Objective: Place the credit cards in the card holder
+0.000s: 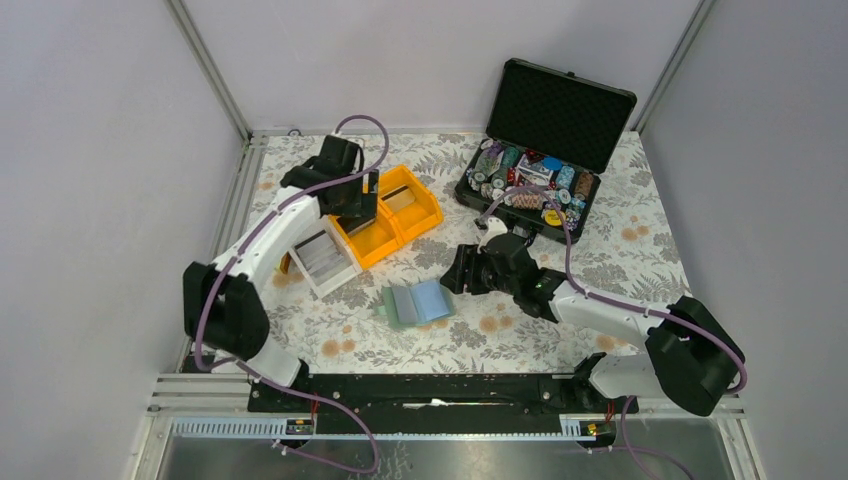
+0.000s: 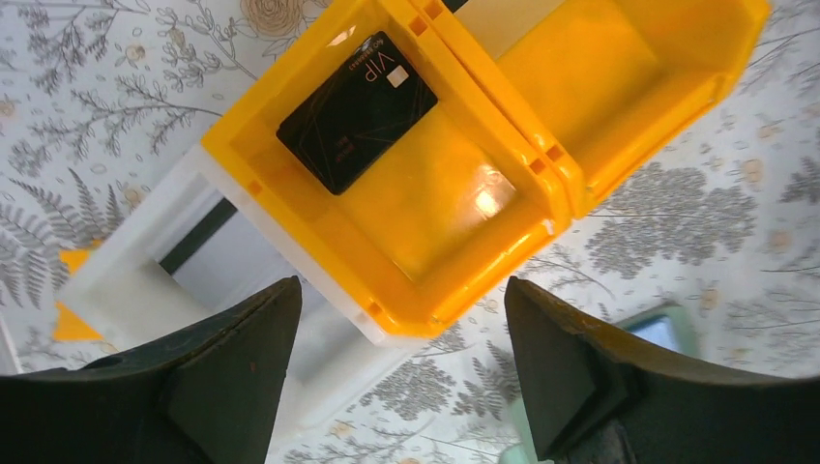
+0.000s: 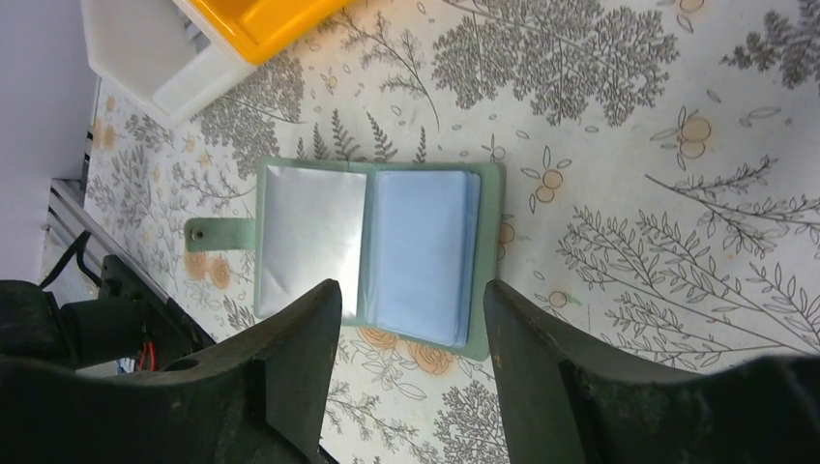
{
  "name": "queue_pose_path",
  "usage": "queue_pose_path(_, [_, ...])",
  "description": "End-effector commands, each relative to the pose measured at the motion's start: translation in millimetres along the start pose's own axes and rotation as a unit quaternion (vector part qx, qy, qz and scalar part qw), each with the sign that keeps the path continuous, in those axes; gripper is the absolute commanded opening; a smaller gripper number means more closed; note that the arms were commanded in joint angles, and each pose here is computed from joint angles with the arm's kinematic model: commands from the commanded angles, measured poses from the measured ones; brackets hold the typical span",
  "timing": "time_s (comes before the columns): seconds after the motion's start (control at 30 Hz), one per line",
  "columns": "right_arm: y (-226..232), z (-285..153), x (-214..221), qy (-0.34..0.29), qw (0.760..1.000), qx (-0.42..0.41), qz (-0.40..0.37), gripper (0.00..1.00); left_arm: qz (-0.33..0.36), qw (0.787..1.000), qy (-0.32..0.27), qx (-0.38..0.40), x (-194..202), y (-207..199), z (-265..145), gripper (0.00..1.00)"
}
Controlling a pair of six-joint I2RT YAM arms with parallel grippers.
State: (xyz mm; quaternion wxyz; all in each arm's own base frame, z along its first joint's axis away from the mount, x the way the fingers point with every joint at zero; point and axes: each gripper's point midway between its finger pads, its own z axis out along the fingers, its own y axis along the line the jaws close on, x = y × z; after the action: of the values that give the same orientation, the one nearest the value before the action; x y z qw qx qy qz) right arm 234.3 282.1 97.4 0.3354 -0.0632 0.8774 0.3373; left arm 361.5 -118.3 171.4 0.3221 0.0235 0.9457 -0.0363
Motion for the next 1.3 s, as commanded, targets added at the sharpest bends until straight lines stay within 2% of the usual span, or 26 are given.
queue_pose_path(0.0, [8.2, -3.4, -0.6, -0.011, 0.999, -0.031, -0.005, 0.64, 0.106, 0.994, -0.003, -0.019, -18.4, 10.0, 8.5, 0.78])
queue_pose_path(0.17, [4.2, -6.1, 2.6, -0.012, 0.999, -0.029, -0.013, 0.65, 0.194, 0.981, 0.003, 0.010, -13.9, 0.5, 40.7, 0.76])
queue_pose_path(0.53, [0.5, -11.1, 11.7, -0.008, 0.999, -0.034, -0.005, 0.66, 0.263, 0.964, -0.032, 0.023, -12.3, -15.6, 94.6, 0.70])
queue_pose_path(0.63, [-3.1, -12.3, 13.6, -0.009, 1.000, -0.030, -0.001, 0.67, 0.276, 0.961, -0.017, 0.024, -6.4, -17.2, 107.8, 0.67])
queue_pose_path(0.73, [-5.2, -13.8, 14.5, -0.010, 1.000, -0.028, 0.003, 0.67, 0.286, 0.958, 0.002, 0.027, 5.1, -15.9, 118.2, 0.60])
queue_pose_path(1.17, [-10.6, -16.4, 17.2, -0.006, 1.000, -0.022, 0.012, 0.68, 0.285, 0.959, -0.002, 0.004, 27.1, 2.2, 139.6, 0.58])
queue_pose_path(1.27, [-10.1, -16.6, 16.7, -0.007, 1.000, -0.022, 0.015, 0.67, 0.285, 0.959, 0.002, -0.001, 28.4, 5.7, 142.6, 0.52])
